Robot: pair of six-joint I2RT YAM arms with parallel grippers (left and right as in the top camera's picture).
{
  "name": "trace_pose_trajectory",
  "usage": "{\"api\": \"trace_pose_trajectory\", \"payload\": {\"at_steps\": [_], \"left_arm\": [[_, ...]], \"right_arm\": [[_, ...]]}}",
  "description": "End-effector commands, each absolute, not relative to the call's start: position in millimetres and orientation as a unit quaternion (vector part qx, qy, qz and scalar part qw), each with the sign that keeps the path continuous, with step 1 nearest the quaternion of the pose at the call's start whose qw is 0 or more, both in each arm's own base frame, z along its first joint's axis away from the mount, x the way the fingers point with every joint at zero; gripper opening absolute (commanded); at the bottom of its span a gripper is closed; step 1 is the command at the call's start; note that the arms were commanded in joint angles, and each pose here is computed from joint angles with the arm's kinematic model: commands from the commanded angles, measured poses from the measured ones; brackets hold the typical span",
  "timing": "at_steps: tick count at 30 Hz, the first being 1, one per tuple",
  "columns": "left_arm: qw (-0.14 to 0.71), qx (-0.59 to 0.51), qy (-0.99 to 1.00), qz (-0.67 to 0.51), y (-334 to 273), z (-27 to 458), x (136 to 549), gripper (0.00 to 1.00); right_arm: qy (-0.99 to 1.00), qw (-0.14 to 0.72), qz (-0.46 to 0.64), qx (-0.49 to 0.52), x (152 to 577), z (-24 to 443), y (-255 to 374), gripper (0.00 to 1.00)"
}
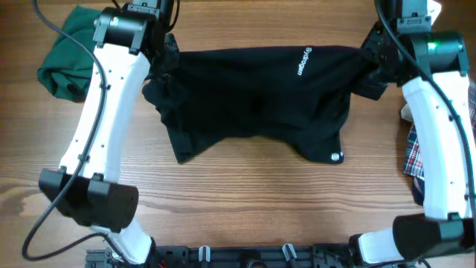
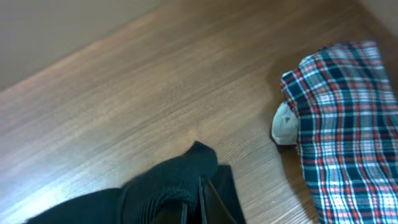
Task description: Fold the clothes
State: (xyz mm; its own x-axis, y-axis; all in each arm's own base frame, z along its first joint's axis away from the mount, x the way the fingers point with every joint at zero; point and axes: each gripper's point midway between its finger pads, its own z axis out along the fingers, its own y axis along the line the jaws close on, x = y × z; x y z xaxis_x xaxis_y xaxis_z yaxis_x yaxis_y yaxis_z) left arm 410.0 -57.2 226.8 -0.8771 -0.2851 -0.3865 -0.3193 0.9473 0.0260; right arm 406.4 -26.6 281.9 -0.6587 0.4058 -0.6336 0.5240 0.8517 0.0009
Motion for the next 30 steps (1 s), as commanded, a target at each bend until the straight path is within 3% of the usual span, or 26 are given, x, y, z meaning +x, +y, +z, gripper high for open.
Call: {"api": "trace_pose_trajectory", "payload": {"at_steps": [1, 4, 6, 13, 14, 15, 16, 17, 23, 25, 26, 27, 29, 30], "left_arm": [[0.185, -0.139, 0.971, 0.065, -52, 201, 431, 0.07], [0.19, -0.124, 0.972, 0.066, -56, 181, 452, 0.16], [0.193, -0.114, 0.972, 0.067, -59, 167, 465, 0.4], [0.219, -0.093, 0.969, 0.063, -68, 132, 505, 0.35], [0.224, -0.093, 0.968, 0.062, -68, 134, 507, 0.35], [0.228, -0.094, 0.967, 0.06, -69, 134, 509, 0.35], [0.228, -0.094, 0.967, 0.06, -69, 134, 509, 0.35], [0.227, -0.094, 0.968, 0.061, -69, 134, 508, 0.35], [0.187, -0.073, 0.977, 0.074, -66, 128, 490, 0.31], [0.158, -0.052, 0.985, 0.047, -78, 127, 475, 0.3], [0.136, -0.046, 0.989, 0.029, -85, 127, 463, 0.24], [0.113, -0.042, 0.993, 0.013, -92, 125, 452, 0.18], [0.047, -0.033, 0.998, -0.028, -109, 120, 422, 0.04], [0.034, -0.03, 0.998, -0.031, -111, 120, 416, 0.04]], "right_arm": [[0.916, 0.301, -0.094, 0.25, 423, 259, -34, 0.04], [0.917, 0.29, -0.099, 0.254, 440, 237, -39, 0.04], [0.919, 0.283, -0.099, 0.256, 451, 222, -41, 0.04], [0.925, 0.281, -0.081, 0.242, 498, 169, -33, 0.05], [0.925, 0.287, -0.08, 0.234, 505, 165, -32, 0.13], [0.928, 0.297, -0.077, 0.211, 516, 162, -30, 0.39], [0.93, 0.302, -0.077, 0.196, 522, 159, -29, 0.82], [0.929, 0.307, -0.08, 0.189, 525, 159, -29, 1.0], [0.924, 0.319, -0.07, 0.198, 508, 195, -46, 1.0], [0.95, 0.282, -0.01, 0.133, 485, 201, -19, 0.97], [0.963, 0.251, 0.035, 0.096, 471, 197, 1, 0.88], [0.974, 0.204, 0.09, 0.05, 451, 189, 25, 0.72], [0.981, 0.129, 0.141, 0.017, 418, 171, 51, 0.12], [0.983, 0.111, 0.147, 0.015, 410, 163, 57, 0.09]]}}
